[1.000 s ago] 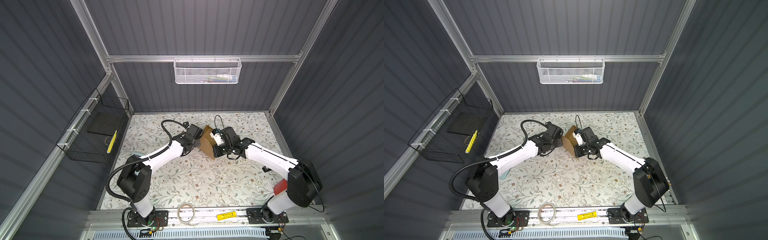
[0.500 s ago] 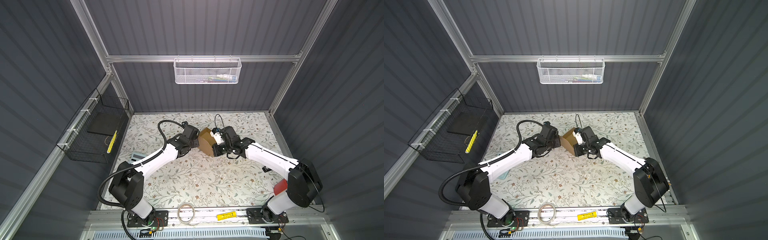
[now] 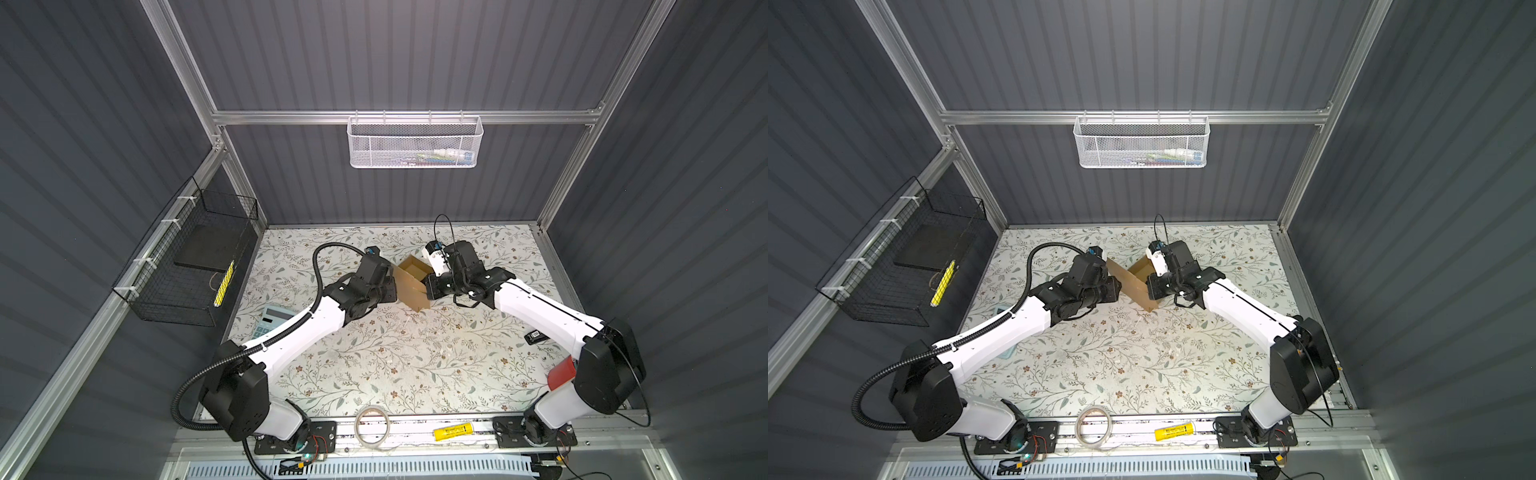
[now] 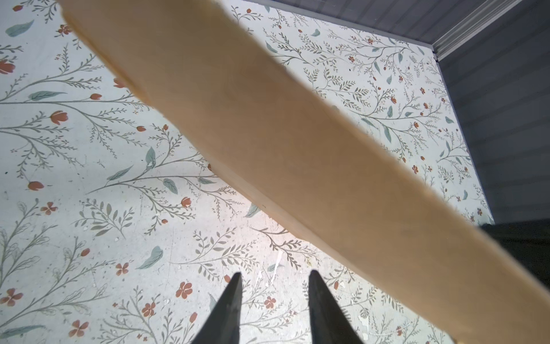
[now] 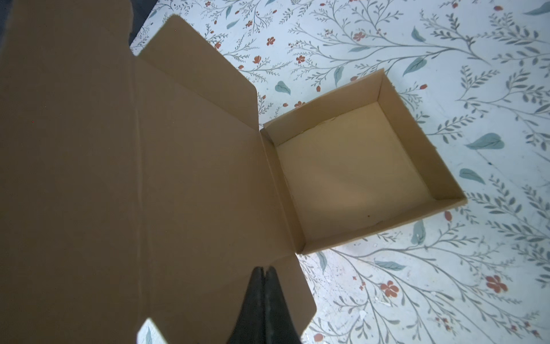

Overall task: Assemble paper box
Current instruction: Rotate the paper box at the top-center of the table.

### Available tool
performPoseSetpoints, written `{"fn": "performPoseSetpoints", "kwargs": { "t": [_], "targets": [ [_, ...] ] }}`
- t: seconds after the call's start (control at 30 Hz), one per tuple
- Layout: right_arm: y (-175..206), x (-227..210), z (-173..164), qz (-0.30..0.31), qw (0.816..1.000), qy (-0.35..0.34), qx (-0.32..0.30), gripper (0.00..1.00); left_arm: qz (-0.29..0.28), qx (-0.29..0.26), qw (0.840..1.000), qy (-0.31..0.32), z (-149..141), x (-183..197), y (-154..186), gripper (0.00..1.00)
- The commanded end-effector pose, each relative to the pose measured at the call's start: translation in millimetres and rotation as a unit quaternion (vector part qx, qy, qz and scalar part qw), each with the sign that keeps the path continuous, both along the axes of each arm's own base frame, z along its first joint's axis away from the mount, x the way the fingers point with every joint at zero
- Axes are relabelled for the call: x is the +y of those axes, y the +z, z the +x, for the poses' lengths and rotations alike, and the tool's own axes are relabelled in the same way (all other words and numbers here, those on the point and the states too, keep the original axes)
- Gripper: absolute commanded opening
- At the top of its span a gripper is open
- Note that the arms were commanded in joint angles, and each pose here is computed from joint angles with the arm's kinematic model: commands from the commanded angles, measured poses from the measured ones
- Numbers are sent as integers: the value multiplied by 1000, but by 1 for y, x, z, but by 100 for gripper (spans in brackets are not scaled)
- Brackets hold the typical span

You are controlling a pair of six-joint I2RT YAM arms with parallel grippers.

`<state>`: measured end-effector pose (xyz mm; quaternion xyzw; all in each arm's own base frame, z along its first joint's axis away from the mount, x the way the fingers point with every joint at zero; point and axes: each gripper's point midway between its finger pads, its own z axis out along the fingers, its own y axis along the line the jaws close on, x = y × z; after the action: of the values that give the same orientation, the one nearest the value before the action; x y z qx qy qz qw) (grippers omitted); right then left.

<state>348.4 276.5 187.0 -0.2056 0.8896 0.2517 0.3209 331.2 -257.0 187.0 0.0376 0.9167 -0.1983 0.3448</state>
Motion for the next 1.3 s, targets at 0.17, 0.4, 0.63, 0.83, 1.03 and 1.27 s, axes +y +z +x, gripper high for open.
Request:
{"fn": "performPoseSetpoints", "kwargs": {
  "t": [0.17,0.4,0.63,0.83,1.03,1.27],
  "targets": [
    [16,-3,7,1,1000,16,-21,3,41,20,999,-5,-19,19,-7,38],
    [12,1,5,1,999,44,-8,3,66,5,997,40,-9,34,-9,33],
    [9,12,1,14,997,74,4,4,73,-25,994,73,5,40,-12,30],
    [1,19,3,24,996,79,20,4,76,-32,993,87,16,38,-21,29],
    [-2,19,2,24,996,79,27,4,77,-27,993,86,23,38,-28,29],
    [-5,23,2,34,996,81,33,4,67,-23,994,84,38,45,-31,29]
  ]
}}
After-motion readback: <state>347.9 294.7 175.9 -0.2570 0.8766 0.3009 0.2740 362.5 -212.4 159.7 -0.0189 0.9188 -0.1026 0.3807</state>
